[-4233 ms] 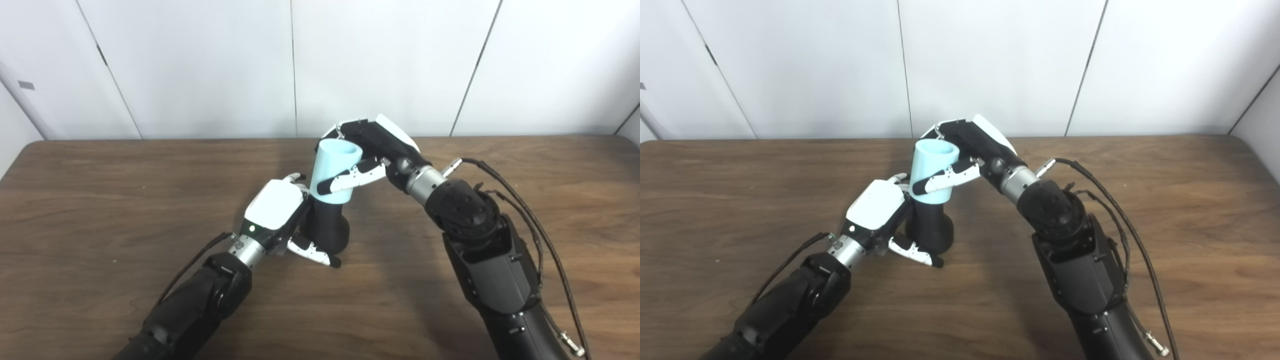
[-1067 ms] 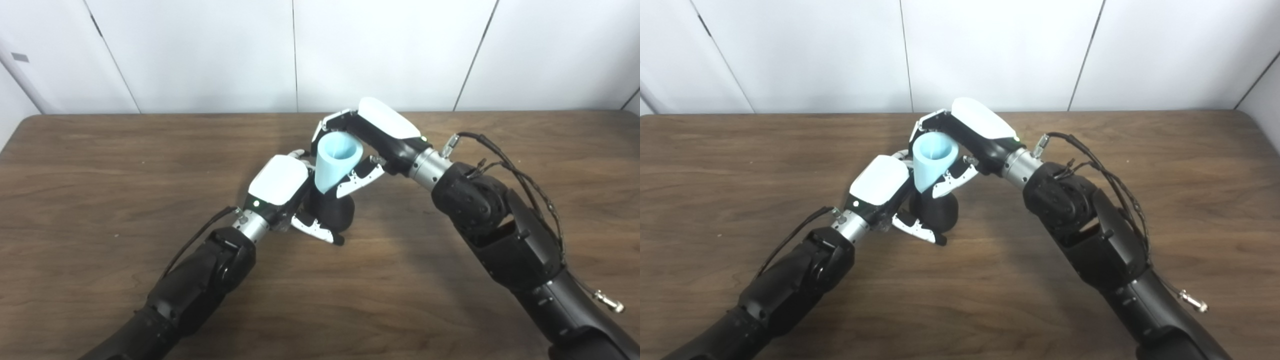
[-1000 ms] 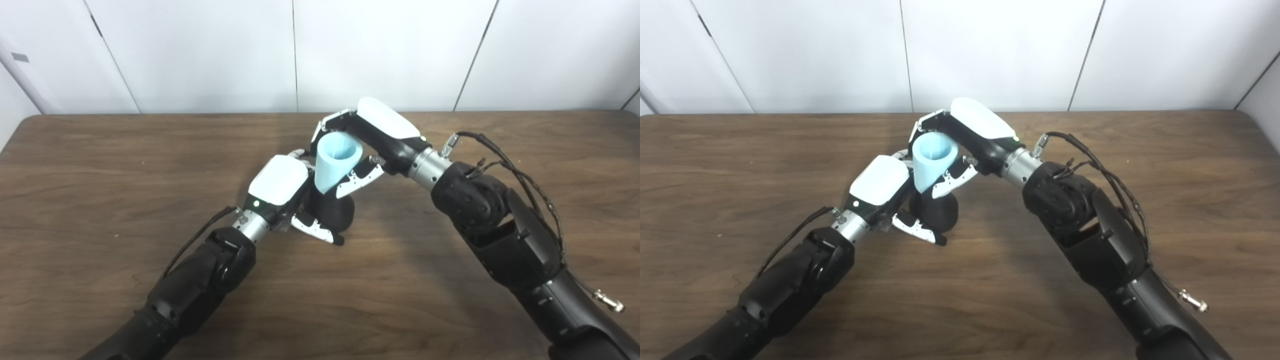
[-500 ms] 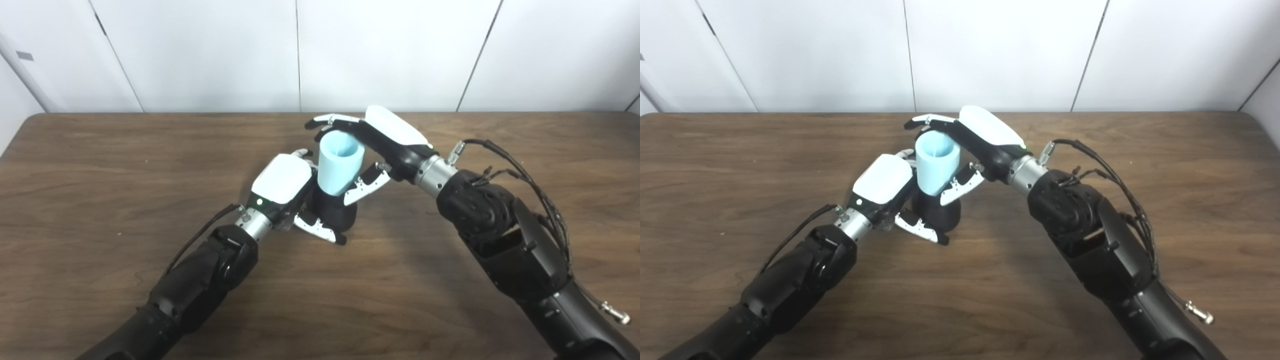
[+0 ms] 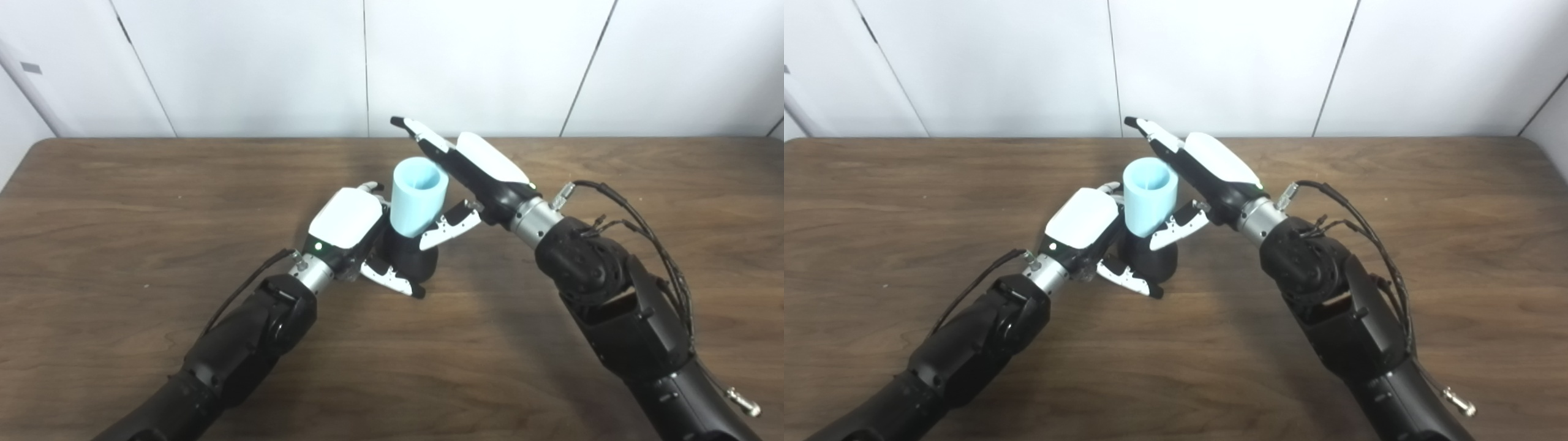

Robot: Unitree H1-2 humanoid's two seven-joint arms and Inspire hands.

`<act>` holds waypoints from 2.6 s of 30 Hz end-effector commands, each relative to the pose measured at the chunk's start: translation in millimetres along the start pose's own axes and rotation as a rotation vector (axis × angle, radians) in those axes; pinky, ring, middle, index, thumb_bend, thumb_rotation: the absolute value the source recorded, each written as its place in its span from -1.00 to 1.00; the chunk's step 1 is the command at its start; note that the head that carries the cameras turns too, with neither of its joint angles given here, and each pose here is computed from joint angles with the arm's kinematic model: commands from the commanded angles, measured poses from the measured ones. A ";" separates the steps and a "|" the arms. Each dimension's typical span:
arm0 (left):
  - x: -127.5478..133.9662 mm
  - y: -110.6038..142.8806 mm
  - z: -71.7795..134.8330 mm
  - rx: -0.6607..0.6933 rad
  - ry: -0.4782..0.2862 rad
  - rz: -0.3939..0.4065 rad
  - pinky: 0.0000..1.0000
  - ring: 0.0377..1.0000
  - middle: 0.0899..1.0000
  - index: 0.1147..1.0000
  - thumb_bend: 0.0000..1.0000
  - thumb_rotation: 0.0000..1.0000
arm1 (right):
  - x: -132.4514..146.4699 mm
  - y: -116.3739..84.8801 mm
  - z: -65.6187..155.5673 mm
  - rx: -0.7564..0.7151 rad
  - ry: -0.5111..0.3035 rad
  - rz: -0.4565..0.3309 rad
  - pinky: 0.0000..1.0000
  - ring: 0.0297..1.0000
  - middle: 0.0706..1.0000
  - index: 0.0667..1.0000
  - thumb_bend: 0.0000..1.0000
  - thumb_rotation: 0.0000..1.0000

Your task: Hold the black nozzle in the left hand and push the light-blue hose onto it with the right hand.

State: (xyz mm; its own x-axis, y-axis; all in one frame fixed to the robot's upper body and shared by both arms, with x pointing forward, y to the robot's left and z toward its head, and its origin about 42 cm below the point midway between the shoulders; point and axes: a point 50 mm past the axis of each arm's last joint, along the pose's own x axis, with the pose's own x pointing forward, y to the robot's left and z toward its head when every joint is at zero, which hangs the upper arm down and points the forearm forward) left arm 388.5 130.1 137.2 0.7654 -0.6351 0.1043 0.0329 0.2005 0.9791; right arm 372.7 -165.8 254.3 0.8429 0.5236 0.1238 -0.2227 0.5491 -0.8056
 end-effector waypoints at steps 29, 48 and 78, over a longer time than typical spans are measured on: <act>-37.1 -75.8 8.4 -0.040 0.009 -0.383 0.70 0.12 -0.10 -0.18 0.05 -1.00 | -25.2 -63.6 31.6 -0.088 -0.311 0.085 1.00 1.00 1.00 1.00 1.00 -0.23; -39.8 -74.0 8.1 -0.032 0.011 -0.394 0.70 0.14 -0.10 -0.18 0.05 -1.00 | -28.3 -40.4 30.8 -0.358 -0.310 0.219 1.00 1.00 1.00 1.00 0.86 0.51; -38.2 -71.7 7.3 -0.032 0.017 -0.401 0.72 0.16 -0.08 -0.20 0.05 -1.00 | -40.1 -27.2 14.3 -0.715 -0.354 0.448 0.83 0.89 0.83 0.74 0.74 0.35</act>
State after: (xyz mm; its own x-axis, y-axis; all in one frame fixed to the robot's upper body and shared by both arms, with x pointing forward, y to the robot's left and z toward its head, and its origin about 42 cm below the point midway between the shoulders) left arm 391.2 131.4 136.2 0.7657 -0.6358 0.0972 0.0367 0.1940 0.9803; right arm 349.5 -187.6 304.0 0.5907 0.8069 -0.0046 0.0254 -0.0243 -0.9994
